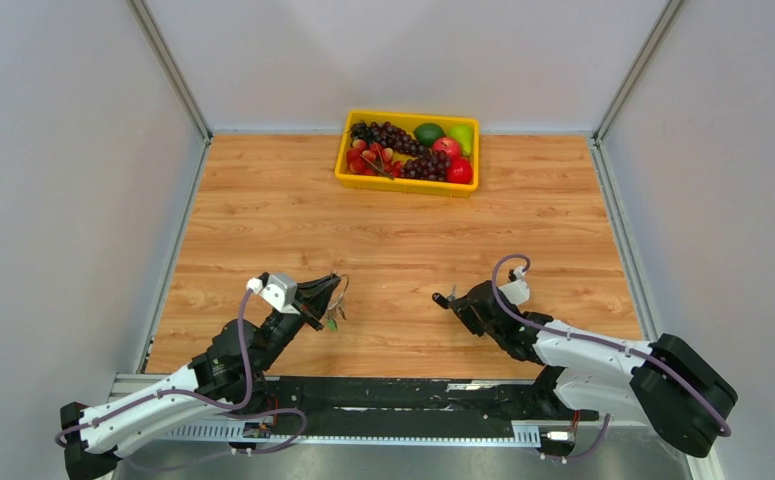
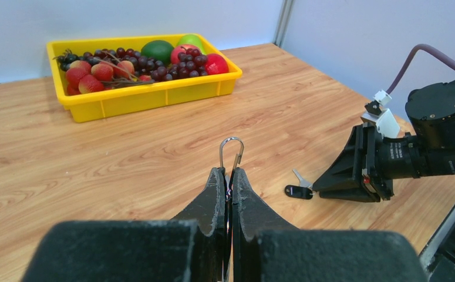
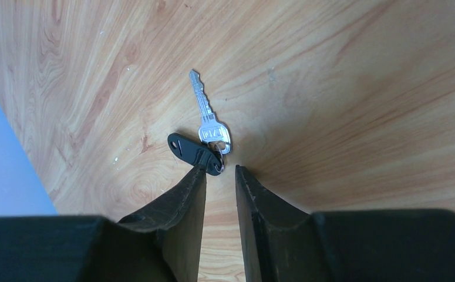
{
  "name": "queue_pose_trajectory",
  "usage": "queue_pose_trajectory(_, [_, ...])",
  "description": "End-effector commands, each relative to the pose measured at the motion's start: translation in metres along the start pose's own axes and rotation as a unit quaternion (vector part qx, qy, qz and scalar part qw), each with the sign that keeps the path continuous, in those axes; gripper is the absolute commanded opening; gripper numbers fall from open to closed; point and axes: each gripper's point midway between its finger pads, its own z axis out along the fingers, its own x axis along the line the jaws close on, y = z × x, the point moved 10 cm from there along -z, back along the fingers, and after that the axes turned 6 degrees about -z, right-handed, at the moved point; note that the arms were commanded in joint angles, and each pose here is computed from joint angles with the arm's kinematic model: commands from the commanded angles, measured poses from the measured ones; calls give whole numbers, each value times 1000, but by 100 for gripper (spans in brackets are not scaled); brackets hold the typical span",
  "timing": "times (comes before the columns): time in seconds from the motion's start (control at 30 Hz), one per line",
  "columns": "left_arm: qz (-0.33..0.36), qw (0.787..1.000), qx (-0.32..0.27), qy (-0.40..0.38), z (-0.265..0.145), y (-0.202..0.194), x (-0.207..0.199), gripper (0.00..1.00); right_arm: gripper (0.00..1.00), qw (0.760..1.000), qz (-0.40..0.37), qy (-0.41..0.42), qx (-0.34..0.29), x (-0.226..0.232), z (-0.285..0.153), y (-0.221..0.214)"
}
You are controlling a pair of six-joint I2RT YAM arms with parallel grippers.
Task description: Put the keys on the keyring
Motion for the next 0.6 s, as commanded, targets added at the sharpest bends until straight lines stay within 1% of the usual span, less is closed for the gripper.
queue_pose_trajectory(0.0, [-21,999,-39,-8,2,20,-5,0,31,1000,15,4,-15,1,4,2])
queue_pose_trajectory(0.37, [-21,999,-39,-6,2,20,-4,0,25,1000,15,-6,-17,-2,8,2])
queue_pose_trajectory(0.57, [-21,999,-40,-5,2,20,-4,0,21,999,22,3,-23,1,10,4])
